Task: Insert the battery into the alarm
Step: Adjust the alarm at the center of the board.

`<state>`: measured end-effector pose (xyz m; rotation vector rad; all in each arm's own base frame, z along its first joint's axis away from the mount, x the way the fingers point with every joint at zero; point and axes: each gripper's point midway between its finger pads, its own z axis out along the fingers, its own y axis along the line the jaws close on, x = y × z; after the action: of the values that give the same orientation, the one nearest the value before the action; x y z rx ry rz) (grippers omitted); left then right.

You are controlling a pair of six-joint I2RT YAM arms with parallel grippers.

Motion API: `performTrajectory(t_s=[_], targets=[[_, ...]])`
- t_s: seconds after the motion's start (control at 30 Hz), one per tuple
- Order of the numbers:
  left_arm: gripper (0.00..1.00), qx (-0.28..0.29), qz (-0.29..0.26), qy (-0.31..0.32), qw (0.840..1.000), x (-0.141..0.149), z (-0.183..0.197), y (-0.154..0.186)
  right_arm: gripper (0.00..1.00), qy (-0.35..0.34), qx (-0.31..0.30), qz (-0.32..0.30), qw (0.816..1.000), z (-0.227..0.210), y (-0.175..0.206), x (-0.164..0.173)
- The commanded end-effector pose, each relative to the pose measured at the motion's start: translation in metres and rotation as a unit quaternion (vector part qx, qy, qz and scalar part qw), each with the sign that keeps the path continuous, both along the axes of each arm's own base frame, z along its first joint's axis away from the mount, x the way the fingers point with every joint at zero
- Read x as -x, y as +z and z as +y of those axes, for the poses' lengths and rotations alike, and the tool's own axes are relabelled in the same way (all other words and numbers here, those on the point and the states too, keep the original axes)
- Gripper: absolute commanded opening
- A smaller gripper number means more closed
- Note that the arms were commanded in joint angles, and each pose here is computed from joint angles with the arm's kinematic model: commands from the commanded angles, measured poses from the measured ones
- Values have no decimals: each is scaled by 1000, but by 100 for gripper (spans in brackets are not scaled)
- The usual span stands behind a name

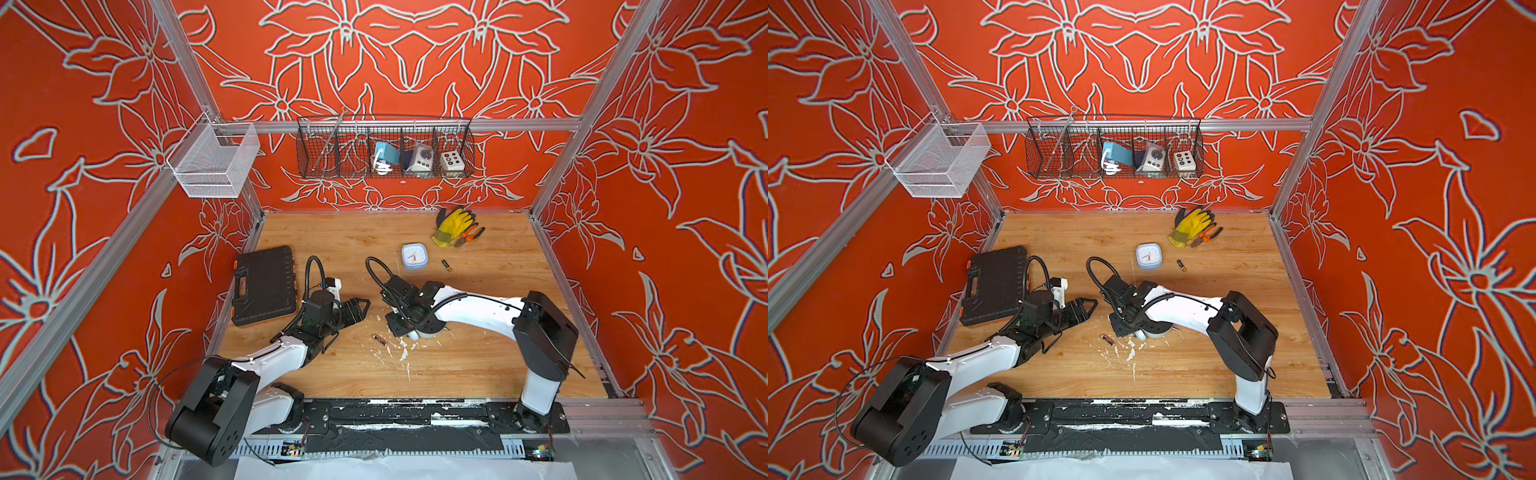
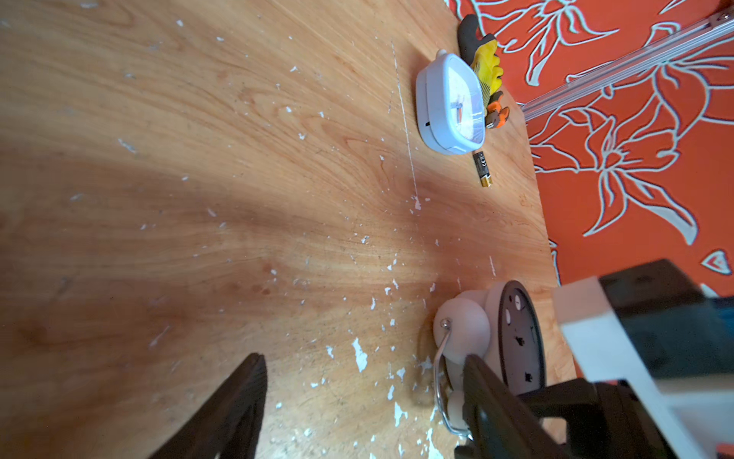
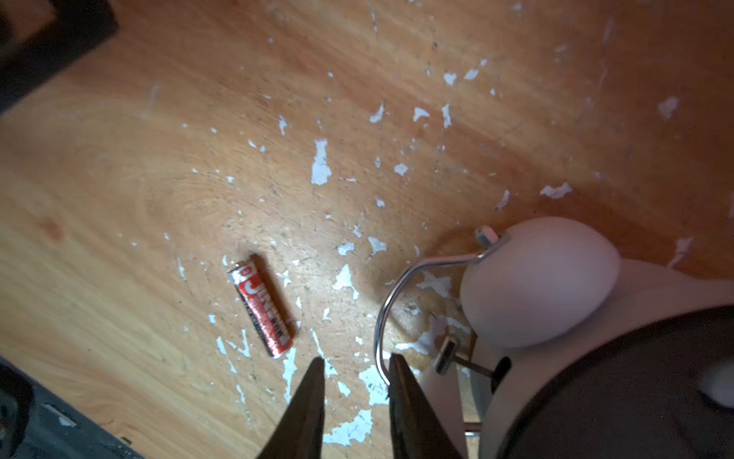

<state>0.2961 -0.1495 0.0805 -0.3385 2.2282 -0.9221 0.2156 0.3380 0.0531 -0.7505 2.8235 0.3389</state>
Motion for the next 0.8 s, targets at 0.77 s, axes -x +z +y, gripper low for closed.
performTrajectory(t_s=[0.77], targets=[[72, -6, -5, -7, 1000, 3, 2, -3, 0, -15, 5, 4, 1000, 17, -4, -13]])
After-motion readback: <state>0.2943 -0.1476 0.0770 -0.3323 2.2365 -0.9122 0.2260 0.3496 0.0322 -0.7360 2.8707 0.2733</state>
